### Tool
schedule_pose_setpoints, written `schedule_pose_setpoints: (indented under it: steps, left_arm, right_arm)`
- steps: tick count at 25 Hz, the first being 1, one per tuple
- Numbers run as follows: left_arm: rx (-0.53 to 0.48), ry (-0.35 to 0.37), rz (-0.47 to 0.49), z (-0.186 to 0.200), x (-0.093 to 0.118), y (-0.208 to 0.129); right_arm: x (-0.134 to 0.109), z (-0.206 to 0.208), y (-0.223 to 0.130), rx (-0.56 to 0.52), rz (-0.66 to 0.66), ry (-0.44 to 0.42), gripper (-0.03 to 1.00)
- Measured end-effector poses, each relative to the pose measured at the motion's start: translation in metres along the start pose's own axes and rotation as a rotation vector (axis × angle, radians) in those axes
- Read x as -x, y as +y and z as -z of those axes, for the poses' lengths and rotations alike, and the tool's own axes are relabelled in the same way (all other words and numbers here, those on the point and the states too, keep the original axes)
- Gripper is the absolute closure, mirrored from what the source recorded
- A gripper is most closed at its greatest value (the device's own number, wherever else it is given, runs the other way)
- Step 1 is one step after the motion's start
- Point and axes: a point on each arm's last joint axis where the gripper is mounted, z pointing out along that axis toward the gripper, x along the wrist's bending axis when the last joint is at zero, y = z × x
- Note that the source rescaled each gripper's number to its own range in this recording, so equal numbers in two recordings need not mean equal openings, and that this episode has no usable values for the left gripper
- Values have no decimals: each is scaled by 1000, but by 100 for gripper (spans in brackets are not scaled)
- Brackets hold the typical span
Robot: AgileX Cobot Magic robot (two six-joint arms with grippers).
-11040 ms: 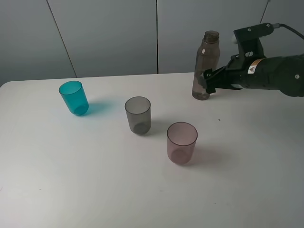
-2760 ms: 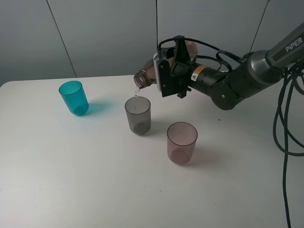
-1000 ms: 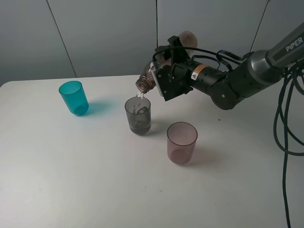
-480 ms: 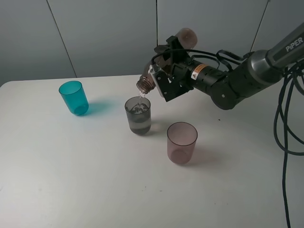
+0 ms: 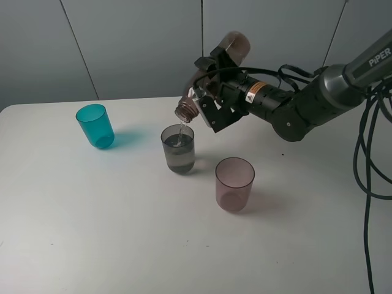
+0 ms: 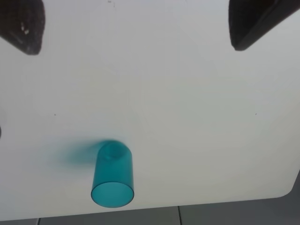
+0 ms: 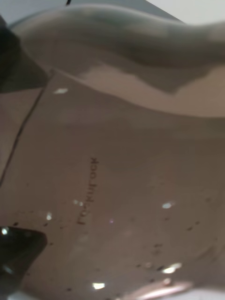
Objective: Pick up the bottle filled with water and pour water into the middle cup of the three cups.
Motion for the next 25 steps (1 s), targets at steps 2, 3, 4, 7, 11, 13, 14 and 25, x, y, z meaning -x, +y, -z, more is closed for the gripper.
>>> schedule_pose_setpoints:
  steps: [2,3,4,7,11,13,14,25]
  left_arm:
    - [0,0,0,0,0,0]
    - [0,0,0,0,0,0]
    - [0,0,0,0,0,0]
    - [0,0,0,0,0,0]
    - [0,0,0,0,0,0]
    - [0,0,0,0,0,0]
    - [0,0,0,0,0,0]
    - [0,0,0,0,0,0]
  right_arm:
    - [0,0,2,17,14,-4,97]
    - [0,0,2,24,21,-6,97]
    - [1,0,3,31,28,-9,97]
    - [1,0,4,40,43,-14,97]
    - [1,0,4,39,52,-16,97]
    - [1,0,4,39,54,-17,97]
    - [1,0,4,39,54,-17,97]
    - [-7,1,6,52,-382,105,97]
